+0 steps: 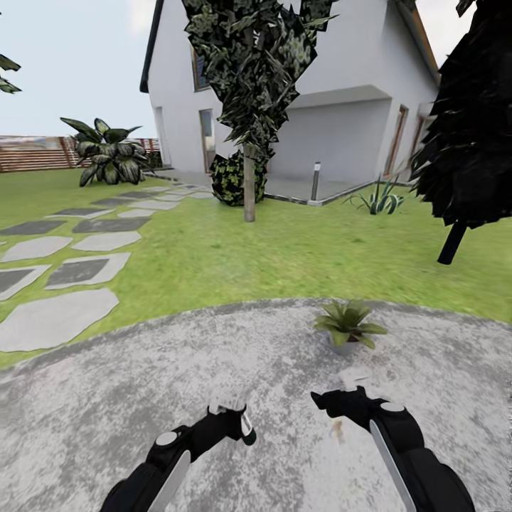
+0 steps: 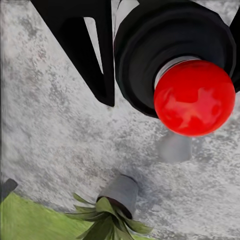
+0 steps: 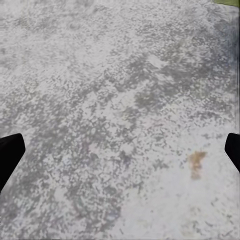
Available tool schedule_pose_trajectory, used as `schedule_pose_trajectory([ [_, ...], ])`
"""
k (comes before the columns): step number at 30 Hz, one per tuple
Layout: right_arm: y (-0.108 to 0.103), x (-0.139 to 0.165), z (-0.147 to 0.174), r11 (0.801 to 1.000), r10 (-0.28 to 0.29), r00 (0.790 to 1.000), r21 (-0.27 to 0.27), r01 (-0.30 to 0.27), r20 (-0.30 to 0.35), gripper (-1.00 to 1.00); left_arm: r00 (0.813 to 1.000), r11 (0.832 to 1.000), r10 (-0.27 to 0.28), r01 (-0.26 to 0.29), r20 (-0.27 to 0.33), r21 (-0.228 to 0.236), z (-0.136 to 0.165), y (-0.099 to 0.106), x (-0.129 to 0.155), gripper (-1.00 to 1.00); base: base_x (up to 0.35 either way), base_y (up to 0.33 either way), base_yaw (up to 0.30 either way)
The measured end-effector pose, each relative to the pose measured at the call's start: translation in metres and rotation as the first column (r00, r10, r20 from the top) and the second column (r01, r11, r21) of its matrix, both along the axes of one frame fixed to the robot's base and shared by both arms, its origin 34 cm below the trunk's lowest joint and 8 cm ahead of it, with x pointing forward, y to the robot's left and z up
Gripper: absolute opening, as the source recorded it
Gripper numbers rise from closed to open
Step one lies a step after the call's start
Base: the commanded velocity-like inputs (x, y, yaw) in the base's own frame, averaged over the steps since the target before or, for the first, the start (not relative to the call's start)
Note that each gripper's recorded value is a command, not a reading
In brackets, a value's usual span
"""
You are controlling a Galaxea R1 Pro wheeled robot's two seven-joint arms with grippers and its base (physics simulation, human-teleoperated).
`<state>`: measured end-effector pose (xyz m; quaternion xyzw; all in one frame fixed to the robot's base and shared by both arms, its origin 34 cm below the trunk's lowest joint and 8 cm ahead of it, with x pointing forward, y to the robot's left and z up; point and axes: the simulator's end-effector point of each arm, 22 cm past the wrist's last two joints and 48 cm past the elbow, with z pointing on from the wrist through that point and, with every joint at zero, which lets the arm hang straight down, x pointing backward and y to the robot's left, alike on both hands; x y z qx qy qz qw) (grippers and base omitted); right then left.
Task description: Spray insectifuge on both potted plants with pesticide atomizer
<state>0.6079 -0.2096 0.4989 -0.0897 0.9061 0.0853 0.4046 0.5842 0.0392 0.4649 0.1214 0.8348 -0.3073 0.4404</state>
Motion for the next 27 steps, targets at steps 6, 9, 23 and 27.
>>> schedule_pose_trajectory([
  [6, -0.006, -0.007, -0.004, 1.0, 0.02, 0.999, -0.002, -0.02, -0.04, 1.0, 0.998, 0.997, -0.07, 0.07, -0.007, 0.031, -0.013, -0.002, -0.009, -1.0, 0.257, 0.201, -0.288],
  [9, -0.004, -0.009, -0.004, 0.999, 0.04, 0.998, 0.01, -0.04, -0.046, 1.0, 0.992, 0.991, -0.123, 0.124, -0.028, 0.052, -0.025, -0.004, -0.015, -1.0, 0.257, 0.201, -0.285],
  [23, -0.006, -0.018, -0.002, 0.989, 0.139, 0.989, 0.054, -0.136, -0.059, 1.0, 0.979, 0.981, -0.181, 0.186, -0.09, 0.047, -0.04, -0.011, -0.011, -1.0, 0.265, 0.195, -0.289],
  [27, -0.003, -0.02, -0.001, 0.986, 0.154, 0.986, 0.065, -0.15, -0.062, 1.0, 0.961, 0.965, -0.264, 0.264, -0.08, -0.007, -0.031, -0.024, -0.024, -1.0, 0.28, 0.184, -0.147],
])
